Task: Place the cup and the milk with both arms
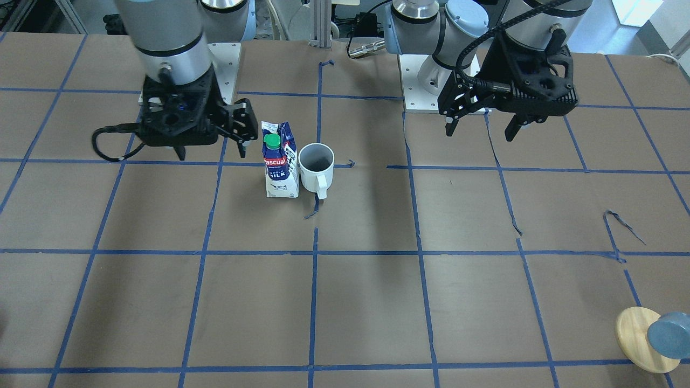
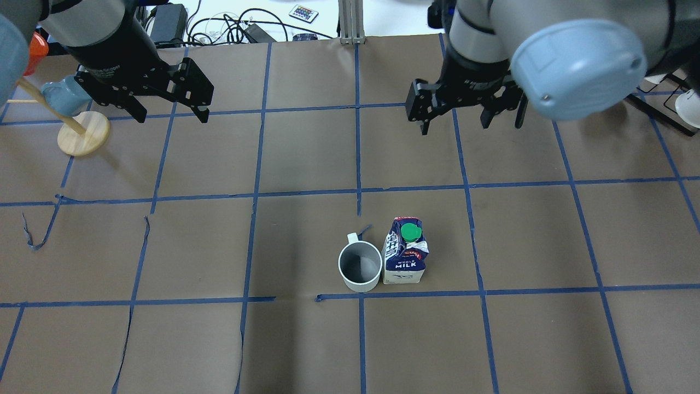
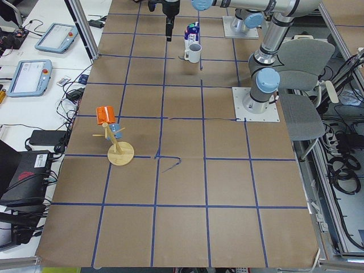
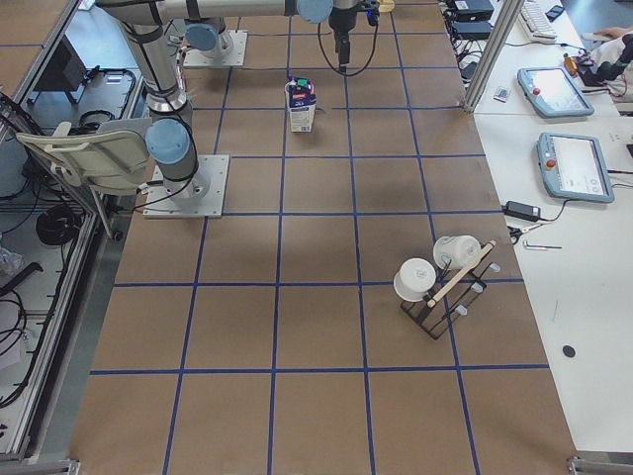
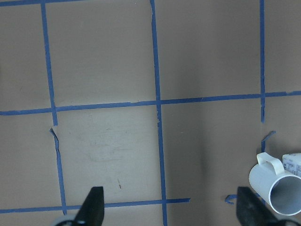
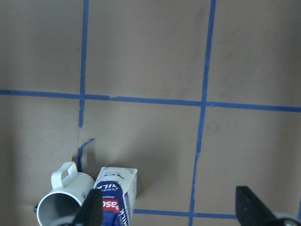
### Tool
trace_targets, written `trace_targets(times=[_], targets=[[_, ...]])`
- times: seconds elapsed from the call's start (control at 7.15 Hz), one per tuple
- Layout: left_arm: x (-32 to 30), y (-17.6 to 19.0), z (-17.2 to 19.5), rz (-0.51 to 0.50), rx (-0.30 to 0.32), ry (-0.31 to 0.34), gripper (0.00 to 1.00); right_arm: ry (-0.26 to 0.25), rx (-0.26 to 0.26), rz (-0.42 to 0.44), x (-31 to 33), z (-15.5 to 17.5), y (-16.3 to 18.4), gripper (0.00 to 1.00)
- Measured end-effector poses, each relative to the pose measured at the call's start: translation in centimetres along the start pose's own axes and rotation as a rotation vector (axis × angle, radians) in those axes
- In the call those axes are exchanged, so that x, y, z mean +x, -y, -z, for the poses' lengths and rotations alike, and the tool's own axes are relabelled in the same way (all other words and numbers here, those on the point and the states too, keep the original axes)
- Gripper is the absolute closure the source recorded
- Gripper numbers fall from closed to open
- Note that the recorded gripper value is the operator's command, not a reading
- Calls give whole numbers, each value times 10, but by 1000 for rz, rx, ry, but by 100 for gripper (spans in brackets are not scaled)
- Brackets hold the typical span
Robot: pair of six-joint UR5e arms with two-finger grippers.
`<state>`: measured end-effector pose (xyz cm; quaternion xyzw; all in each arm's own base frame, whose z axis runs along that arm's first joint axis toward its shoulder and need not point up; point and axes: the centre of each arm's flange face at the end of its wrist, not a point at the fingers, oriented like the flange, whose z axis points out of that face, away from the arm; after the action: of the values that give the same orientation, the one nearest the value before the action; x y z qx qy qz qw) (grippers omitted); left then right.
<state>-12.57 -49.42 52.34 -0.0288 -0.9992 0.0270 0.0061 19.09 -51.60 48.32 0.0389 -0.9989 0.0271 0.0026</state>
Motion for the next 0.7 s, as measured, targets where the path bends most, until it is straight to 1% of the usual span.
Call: trace_targets(times=[0.14,0.28,0.56,0.7], targets=[[0,0,-1,-1,-1,1,0,-2,20,2,31,9,12,0],[0,0,-1,-1,-3,2,0,-3,36,1,46,13,17,0],[0,0,-2,-3,-5,2,0,-4,48,16,44,15,17,0],[-1,0,-2,-3,-5,1,0,-6,47,46,27,14,13,0]])
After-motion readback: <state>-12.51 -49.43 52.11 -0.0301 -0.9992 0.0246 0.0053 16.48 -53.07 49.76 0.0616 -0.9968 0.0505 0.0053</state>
